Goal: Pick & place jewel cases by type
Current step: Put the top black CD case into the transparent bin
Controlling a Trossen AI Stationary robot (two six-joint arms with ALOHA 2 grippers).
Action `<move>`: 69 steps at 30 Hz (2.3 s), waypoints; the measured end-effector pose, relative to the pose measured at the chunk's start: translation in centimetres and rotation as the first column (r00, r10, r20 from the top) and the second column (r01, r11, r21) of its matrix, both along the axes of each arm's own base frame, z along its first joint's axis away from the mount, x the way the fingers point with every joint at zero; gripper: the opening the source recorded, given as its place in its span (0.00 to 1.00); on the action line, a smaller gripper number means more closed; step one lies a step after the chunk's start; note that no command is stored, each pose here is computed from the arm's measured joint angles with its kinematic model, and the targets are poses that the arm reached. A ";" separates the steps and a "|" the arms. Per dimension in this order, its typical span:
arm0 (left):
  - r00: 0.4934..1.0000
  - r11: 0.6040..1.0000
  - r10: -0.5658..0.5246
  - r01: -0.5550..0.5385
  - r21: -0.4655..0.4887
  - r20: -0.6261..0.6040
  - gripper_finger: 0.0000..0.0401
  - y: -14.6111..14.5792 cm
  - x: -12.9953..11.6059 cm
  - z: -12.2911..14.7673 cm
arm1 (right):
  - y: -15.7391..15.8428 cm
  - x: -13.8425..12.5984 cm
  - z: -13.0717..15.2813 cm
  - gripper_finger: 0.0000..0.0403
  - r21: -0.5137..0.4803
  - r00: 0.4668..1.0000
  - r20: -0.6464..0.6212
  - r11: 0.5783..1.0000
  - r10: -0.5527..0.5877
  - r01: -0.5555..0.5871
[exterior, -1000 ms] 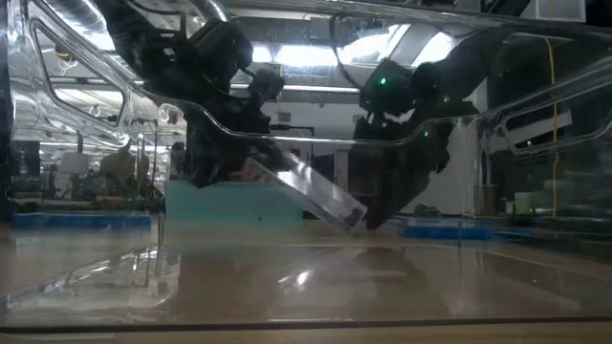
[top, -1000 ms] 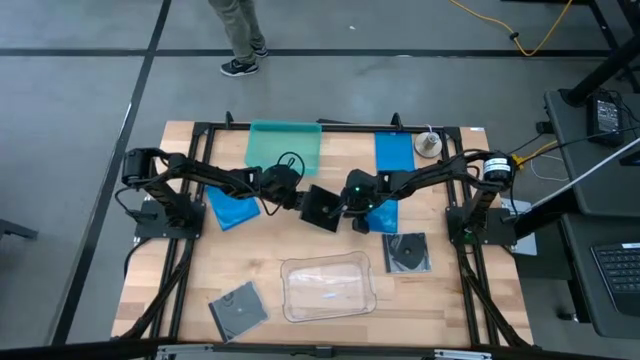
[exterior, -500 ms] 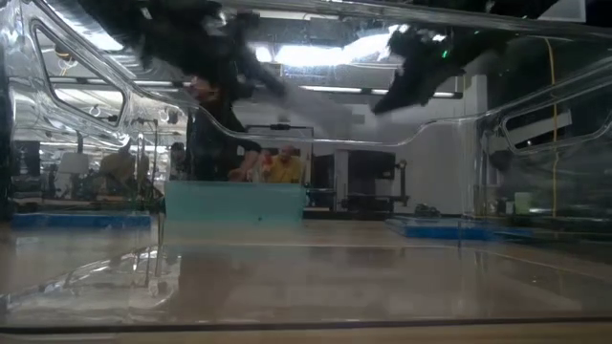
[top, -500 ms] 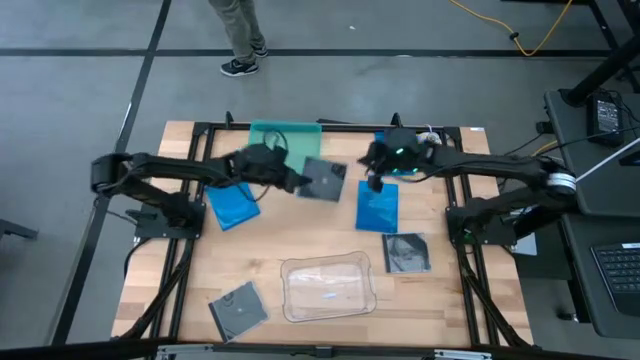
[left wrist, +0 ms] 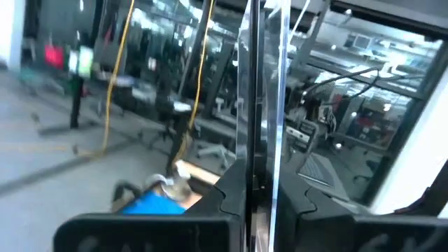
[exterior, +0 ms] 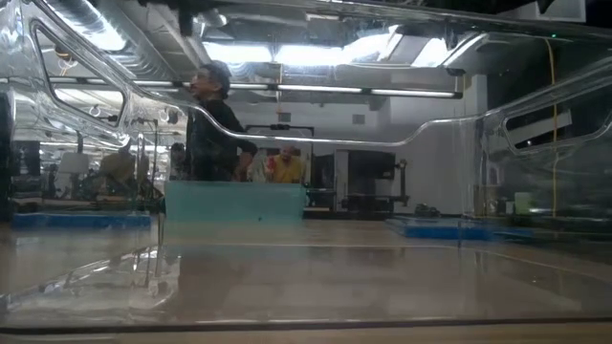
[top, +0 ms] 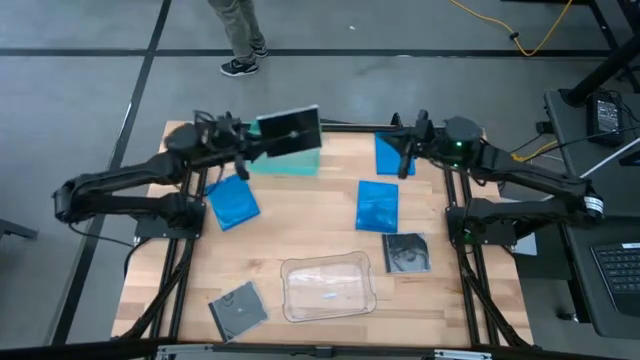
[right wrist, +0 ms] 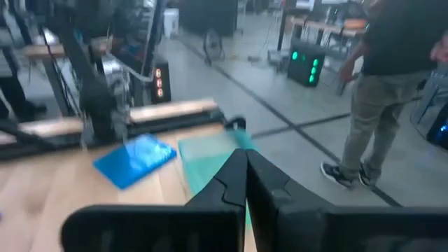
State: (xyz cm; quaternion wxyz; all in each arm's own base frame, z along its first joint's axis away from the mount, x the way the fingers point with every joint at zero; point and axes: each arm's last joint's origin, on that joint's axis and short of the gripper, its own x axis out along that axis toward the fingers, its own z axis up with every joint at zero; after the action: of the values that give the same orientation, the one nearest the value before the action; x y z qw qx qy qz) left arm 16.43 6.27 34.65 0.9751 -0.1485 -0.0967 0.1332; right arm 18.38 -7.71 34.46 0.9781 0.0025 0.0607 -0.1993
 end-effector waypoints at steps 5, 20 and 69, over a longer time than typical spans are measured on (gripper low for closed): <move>0.999 0.992 0.010 -0.004 0.127 -0.049 0.05 -0.8 -1.5 3.3 | 0.1 -0.2 0.3 0.02 0.045 0.999 0.041 0.999 -0.007 0.005; 0.983 0.923 -0.001 0.072 0.379 -0.184 0.05 -1.6 -3.1 12.0 | 0.5 0.0 1.3 0.02 0.077 0.972 0.170 0.981 0.162 -0.177; 0.885 -0.333 0.459 0.257 0.907 -0.082 0.05 -10.1 0.5 16.9 | 2.0 -0.7 6.3 0.02 -0.029 0.903 0.262 0.938 0.340 -0.344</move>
State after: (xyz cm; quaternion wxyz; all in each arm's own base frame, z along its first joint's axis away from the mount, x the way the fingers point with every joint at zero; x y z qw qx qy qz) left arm 16.92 -3.86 51.60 0.6494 0.7502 0.0417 0.1176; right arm 17.68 -5.69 40.73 0.9970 0.0272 -0.0685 -0.0221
